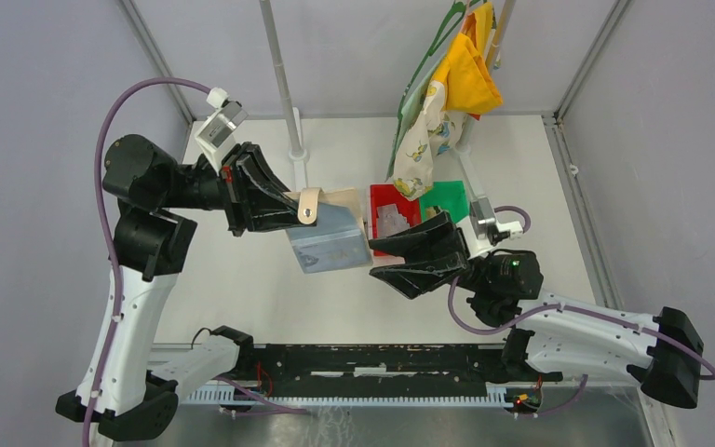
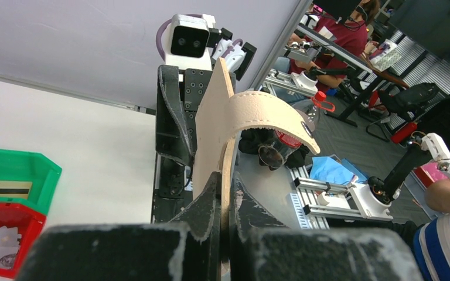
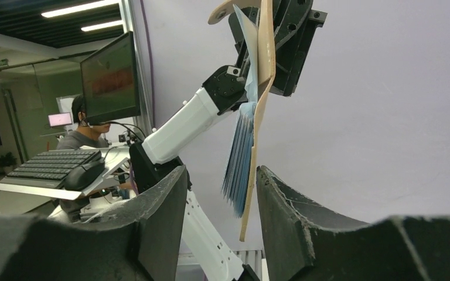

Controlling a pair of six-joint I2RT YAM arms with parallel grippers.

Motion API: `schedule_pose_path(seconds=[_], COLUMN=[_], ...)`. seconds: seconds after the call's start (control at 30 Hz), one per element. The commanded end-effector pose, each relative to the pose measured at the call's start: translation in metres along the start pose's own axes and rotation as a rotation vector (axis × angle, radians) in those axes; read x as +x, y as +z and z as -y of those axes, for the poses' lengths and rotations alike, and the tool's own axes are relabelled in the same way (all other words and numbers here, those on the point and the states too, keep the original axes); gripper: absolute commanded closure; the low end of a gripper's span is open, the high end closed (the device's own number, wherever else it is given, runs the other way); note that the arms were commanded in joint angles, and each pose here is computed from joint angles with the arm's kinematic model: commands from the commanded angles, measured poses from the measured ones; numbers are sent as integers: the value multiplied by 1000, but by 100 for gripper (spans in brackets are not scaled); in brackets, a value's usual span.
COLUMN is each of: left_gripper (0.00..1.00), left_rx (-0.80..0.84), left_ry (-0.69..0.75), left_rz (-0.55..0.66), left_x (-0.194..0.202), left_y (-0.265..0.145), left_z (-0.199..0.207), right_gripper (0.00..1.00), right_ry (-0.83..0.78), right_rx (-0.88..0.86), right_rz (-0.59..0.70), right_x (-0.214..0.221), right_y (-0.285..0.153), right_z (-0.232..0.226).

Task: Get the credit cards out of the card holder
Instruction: Remove the credit card from the card holder.

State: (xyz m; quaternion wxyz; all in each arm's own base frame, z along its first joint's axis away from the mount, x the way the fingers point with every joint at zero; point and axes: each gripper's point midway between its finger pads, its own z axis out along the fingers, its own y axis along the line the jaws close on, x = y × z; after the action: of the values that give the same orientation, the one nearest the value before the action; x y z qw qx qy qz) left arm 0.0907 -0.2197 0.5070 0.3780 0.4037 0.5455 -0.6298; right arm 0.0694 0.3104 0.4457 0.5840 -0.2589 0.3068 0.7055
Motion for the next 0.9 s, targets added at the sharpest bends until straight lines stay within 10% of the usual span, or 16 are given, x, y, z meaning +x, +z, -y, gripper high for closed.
schedule_pose_path(seconds=[0.0, 0.53, 0.87], left_gripper=[98, 98, 98], left_rx=[20, 39, 43], left_ry=[76, 78, 83], left_rz=[16, 21, 19], left_x=[-13, -18, -18], left_y=[-2, -2, -2], left_z=[17, 27, 29], right_gripper=[48, 55, 40], right_ry=[-54, -75, -73], right_rx=[11, 52, -71], right_rz=[-20, -23, -63], right_x=[0, 1, 5], right_y=[2, 10, 14], right_z=[3, 15, -6])
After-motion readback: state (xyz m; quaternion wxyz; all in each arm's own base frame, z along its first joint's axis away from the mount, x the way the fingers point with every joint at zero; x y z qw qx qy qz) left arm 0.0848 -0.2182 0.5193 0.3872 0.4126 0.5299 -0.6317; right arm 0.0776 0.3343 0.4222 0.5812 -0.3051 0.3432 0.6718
